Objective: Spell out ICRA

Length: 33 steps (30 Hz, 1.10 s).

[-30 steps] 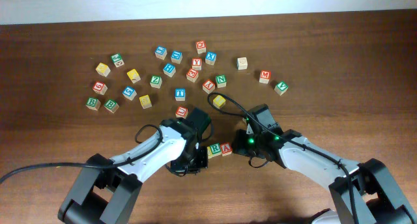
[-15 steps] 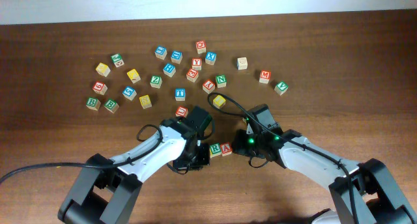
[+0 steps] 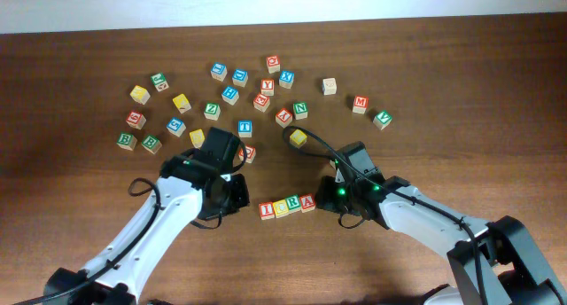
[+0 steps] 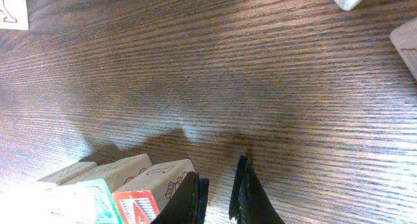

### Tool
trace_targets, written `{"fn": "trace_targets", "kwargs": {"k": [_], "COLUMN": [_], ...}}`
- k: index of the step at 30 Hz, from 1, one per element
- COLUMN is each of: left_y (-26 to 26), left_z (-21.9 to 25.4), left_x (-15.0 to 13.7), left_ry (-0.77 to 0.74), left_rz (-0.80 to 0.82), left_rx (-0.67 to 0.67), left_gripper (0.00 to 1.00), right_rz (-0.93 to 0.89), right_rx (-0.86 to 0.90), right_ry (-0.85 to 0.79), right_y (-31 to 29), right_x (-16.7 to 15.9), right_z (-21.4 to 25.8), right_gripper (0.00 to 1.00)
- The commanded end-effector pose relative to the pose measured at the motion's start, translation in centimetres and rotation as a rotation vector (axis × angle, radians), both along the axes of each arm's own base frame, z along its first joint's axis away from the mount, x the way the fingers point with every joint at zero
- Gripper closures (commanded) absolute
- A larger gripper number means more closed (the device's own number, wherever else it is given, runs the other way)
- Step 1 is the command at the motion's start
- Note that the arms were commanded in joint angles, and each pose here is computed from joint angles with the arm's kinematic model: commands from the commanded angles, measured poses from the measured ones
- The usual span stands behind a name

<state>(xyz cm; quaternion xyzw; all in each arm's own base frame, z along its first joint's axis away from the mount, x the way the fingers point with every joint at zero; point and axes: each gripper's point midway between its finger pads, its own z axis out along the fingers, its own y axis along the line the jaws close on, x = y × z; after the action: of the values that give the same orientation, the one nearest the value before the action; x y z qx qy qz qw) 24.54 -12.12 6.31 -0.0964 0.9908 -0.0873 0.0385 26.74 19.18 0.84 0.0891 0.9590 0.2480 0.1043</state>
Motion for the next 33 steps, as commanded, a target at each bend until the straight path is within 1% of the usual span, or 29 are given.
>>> {"fn": "trace_targets", "kwargs": {"k": [1, 3, 7, 8, 12, 18, 22, 25, 28, 31, 33], "left_y": [0.7, 0.3, -2.4, -2.8, -3.9, -5.2, -4.5, -3.3, -3.2, -3.2, -2.7], "left_z": [-1.9, -3.8, -5.4, -5.7, -6.2, -6.1, -6.3, -6.6, -6.6, -6.6, -6.7], "left_x": [-0.8, -1.1, -0.8, -0.9, -1.5, -1.0, -0.6, -0.2, 0.0, 0.0, 0.2], "left_ry": [0.05, 0.088, 0.133, 0.145, 0.157, 0.117, 0.099, 0.073, 0.068, 0.065, 0.052], "left_rz": [-0.003, -0.006, -0.023, -0.028, -0.071, -0.093, -0.087, -0.078, -0.08, -0.09, -0.086], "left_rx": [0.033, 0.016, -0.114, -0.128, -0.128, -0.145, -0.103, -0.036, -0.03, -0.028, 0.003], "left_gripper": [1.0, 1.0, 1.0, 1.0, 1.0, 1.0, 1.0, 1.0, 1.0, 1.0, 1.0], "right_rz": [0.005, 0.005, 0.008, 0.01, 0.014, 0.036, 0.05, 0.06, 0.066, 0.057, 0.054], "right_rx": [-0.023, -0.023, -0.02, -0.015, -0.007, 0.033, 0.063, 0.091, 0.099, 0.072, 0.064], "right_ry": [-0.005, -0.005, -0.003, -0.001, 0.004, 0.025, 0.041, 0.057, 0.079, 0.073, 0.078], "right_y": [-0.3, -0.3, -0.2, -0.1, 0.0, 0.7, 1.2, 1.6, 2.5, 2.5, 2.3], "right_x": [-0.1, -0.1, -0.2, -0.2, -0.3, -0.8, -1.2, -1.5, -2.3, -2.3, -2.4], "right_z": [-0.4, -0.4, -0.4, -0.3, -0.3, 0.0, 0.2, 0.4, 0.4, 0.1, 0.0], "right_gripper": [0.9, 0.9, 0.91, 0.92, 0.94, 0.96, 0.96, 0.96, 0.96, 0.96, 0.96]}}
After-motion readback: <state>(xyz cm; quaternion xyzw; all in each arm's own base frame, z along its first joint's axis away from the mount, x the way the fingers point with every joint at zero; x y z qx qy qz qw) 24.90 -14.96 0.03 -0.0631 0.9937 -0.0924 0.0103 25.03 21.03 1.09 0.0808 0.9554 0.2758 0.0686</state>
